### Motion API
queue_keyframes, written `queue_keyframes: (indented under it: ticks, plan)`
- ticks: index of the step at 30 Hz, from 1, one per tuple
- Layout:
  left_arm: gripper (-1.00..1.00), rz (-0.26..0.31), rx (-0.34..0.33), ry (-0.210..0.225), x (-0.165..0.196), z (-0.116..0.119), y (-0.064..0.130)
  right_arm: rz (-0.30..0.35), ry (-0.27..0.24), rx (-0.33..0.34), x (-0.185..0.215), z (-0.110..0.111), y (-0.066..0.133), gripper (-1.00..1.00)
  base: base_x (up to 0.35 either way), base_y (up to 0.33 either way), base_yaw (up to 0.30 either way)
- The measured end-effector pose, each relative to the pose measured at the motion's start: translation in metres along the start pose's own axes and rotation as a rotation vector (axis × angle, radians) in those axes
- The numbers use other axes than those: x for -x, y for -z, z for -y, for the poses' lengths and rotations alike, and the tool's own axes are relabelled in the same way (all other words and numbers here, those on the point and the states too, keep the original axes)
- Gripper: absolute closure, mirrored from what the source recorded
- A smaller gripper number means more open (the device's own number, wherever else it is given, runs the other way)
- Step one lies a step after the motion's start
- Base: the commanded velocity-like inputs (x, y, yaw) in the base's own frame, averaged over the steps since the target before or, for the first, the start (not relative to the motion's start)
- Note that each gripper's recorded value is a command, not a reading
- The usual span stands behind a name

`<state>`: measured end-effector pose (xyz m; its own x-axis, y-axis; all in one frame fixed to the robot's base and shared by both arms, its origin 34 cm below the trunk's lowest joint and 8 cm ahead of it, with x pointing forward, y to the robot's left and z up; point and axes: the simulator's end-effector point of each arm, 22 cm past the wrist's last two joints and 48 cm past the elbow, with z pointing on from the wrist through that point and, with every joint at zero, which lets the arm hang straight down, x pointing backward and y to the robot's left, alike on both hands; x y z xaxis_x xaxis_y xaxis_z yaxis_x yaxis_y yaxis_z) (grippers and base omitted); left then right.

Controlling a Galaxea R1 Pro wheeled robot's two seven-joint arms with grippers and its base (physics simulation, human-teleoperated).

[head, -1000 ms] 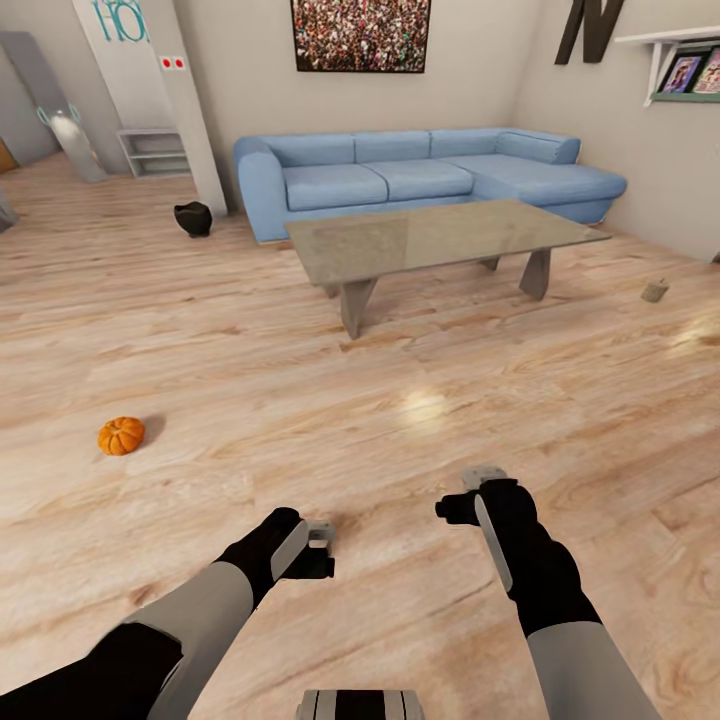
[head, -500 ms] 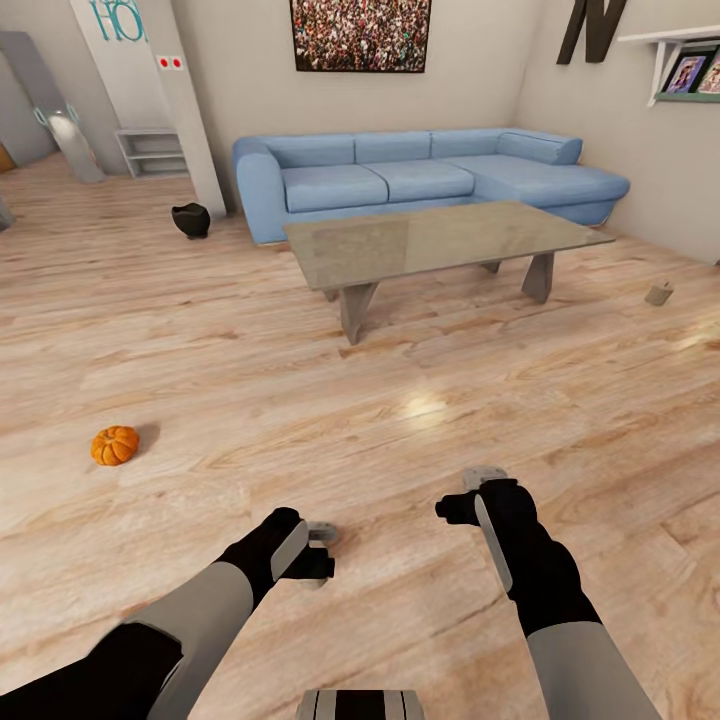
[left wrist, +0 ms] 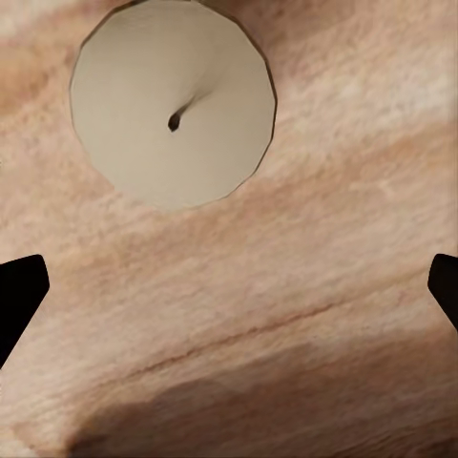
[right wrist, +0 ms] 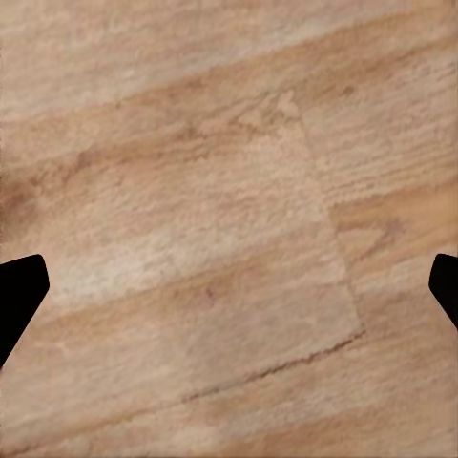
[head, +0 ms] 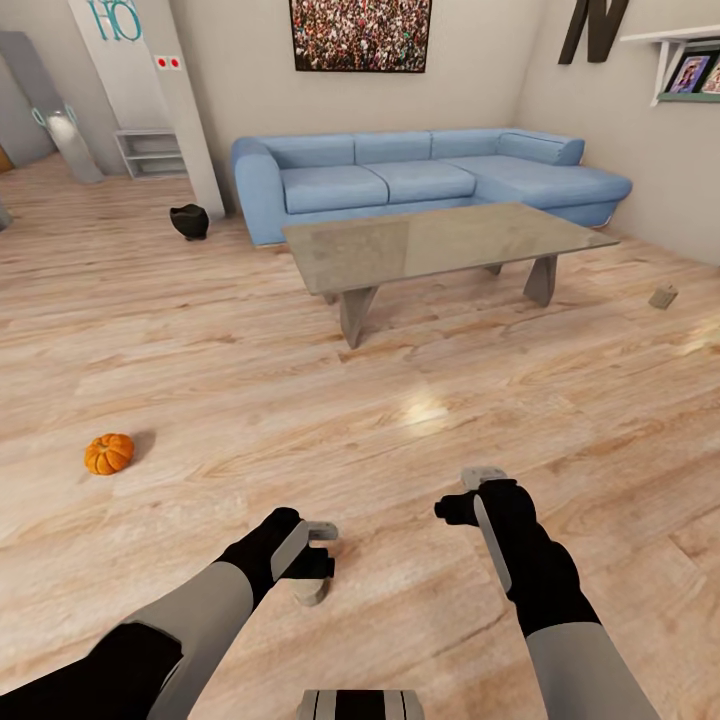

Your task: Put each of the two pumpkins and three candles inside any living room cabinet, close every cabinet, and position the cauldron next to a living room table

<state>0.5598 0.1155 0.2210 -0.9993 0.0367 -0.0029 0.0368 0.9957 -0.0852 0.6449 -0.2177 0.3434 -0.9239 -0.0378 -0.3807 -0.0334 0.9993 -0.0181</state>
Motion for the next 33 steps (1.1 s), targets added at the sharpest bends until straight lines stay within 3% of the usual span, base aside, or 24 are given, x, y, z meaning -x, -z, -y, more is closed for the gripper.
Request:
queue_keyframes:
  ticks: [10,14,33]
  plan:
    - [-1.0,0.013,0.002,0.003,0.003,0.0,0.0,0.0,0.0,0.001,0.0,0.0,0.0,-1.0,0.004,0.0,0.0]
    - [-1.0,0.028,0.004,0.013,0.005,-0.002,-0.008,-0.017,0.0,0.002,-0.006,0.0,-0.008,-1.0,0.0,0.0,0.0]
    - [-1.0,-0.044,0.002,0.022,-0.018,-0.004,-0.047,-0.094,0.0,0.005,-0.037,-0.002,-0.044,-1.0,0.0,0.0,0.0]
